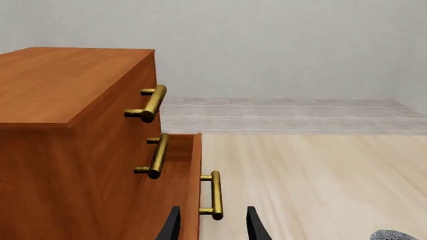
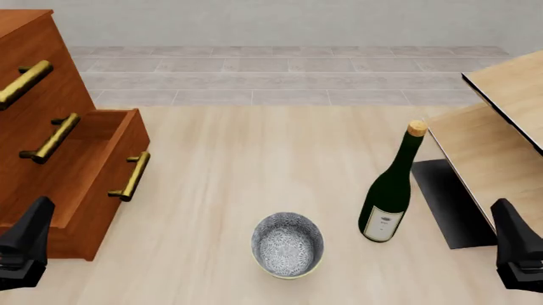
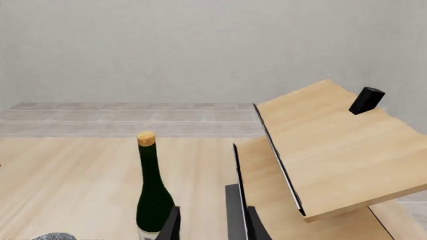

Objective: Close the bottom drawer of the cabinet.

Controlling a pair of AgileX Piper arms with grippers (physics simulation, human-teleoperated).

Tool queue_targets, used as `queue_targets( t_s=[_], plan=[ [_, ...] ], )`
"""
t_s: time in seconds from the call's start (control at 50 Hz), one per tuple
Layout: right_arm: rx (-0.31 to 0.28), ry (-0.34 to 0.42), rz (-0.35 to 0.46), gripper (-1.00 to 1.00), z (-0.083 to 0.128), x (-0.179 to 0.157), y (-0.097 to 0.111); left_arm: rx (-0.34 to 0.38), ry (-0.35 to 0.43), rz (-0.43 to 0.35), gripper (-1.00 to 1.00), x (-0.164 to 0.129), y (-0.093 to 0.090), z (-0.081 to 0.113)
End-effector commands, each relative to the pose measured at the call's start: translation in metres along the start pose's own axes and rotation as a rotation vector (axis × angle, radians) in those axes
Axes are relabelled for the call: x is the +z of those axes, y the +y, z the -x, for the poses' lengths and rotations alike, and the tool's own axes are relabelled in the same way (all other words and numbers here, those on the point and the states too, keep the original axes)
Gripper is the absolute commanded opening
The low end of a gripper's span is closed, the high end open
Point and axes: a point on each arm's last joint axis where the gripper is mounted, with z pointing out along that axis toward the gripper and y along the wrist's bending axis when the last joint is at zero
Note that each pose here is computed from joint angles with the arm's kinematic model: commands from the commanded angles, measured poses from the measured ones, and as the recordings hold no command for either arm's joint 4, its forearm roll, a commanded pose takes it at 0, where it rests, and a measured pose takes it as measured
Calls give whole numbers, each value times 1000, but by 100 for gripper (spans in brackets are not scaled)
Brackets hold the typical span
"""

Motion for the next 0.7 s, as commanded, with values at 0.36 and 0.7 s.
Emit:
queue_targets(
  t_s=[0.36, 0.7],
  plan=[
    [-32, -5, 22, 100, 1, 0, 1, 39, -19, 36, 100, -1, 2, -6],
    [-43, -7, 29, 100, 1, 0, 2, 55, 74, -23, 100, 14, -1, -11]
  ],
)
